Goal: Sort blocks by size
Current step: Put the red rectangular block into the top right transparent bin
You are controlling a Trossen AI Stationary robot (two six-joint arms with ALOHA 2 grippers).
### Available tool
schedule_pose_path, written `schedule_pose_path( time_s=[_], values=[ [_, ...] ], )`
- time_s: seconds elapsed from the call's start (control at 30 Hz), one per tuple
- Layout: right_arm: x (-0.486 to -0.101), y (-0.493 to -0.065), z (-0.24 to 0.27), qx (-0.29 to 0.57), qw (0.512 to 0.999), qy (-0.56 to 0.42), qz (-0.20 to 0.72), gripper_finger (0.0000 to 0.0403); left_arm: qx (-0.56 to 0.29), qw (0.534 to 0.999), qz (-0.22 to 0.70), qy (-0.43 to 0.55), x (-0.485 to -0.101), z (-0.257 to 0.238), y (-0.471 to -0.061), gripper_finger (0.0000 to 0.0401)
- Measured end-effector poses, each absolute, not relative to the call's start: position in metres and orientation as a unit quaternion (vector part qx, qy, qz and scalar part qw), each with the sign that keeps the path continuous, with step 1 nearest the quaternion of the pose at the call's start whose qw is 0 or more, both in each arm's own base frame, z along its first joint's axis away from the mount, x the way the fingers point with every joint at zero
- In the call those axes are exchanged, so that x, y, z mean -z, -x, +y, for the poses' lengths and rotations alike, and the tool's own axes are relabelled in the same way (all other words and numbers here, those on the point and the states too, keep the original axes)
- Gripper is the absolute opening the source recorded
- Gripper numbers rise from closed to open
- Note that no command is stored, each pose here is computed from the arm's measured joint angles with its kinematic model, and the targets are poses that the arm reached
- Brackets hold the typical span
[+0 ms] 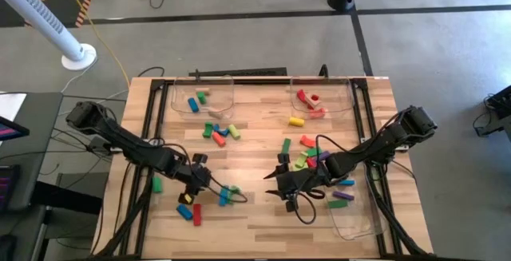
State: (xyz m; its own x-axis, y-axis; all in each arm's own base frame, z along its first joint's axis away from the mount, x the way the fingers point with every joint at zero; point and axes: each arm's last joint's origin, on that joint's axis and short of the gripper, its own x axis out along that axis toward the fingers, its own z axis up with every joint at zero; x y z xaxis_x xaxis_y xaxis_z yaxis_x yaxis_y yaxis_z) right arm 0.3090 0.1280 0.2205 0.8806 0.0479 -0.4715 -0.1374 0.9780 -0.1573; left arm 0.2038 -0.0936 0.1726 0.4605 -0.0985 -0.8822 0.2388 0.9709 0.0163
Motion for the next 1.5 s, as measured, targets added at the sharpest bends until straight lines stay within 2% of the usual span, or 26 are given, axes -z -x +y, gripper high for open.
schedule_pose_path(
  time_s=[0.17, 0.37, 0.8, 1.13, 1.33, 1.5],
  values=[
    [-0.221, -0.309, 0.128, -0.048, 0.966, 0.093, 0.238, 0.0225, 0.138, 0.837, 0.523, -0.085, -0.171, -0.119, -0.186, 0.0173],
    [-0.222, -0.31, 0.128, -0.048, 0.968, 0.09, 0.231, 0.0225, 0.173, 0.839, 0.495, -0.144, -0.172, -0.143, -0.17, 0.0173],
    [-0.224, -0.31, 0.13, -0.051, 0.97, 0.087, 0.221, 0.0225, 0.186, 0.841, 0.462, -0.212, -0.173, -0.147, -0.17, 0.0173],
    [-0.224, -0.31, 0.13, -0.051, 0.97, 0.087, 0.221, 0.0225, 0.226, 0.798, 0.494, -0.262, -0.143, -0.16, -0.178, 0.0173],
    [-0.224, -0.31, 0.13, -0.052, 0.97, 0.086, 0.22, 0.0225, 0.227, 0.795, 0.494, -0.269, -0.146, -0.163, -0.18, 0.0173],
    [-0.224, -0.31, 0.13, -0.052, 0.97, 0.085, 0.22, 0.0225, 0.194, 0.782, 0.527, -0.271, -0.151, -0.159, -0.178, 0.0173]
  ],
)
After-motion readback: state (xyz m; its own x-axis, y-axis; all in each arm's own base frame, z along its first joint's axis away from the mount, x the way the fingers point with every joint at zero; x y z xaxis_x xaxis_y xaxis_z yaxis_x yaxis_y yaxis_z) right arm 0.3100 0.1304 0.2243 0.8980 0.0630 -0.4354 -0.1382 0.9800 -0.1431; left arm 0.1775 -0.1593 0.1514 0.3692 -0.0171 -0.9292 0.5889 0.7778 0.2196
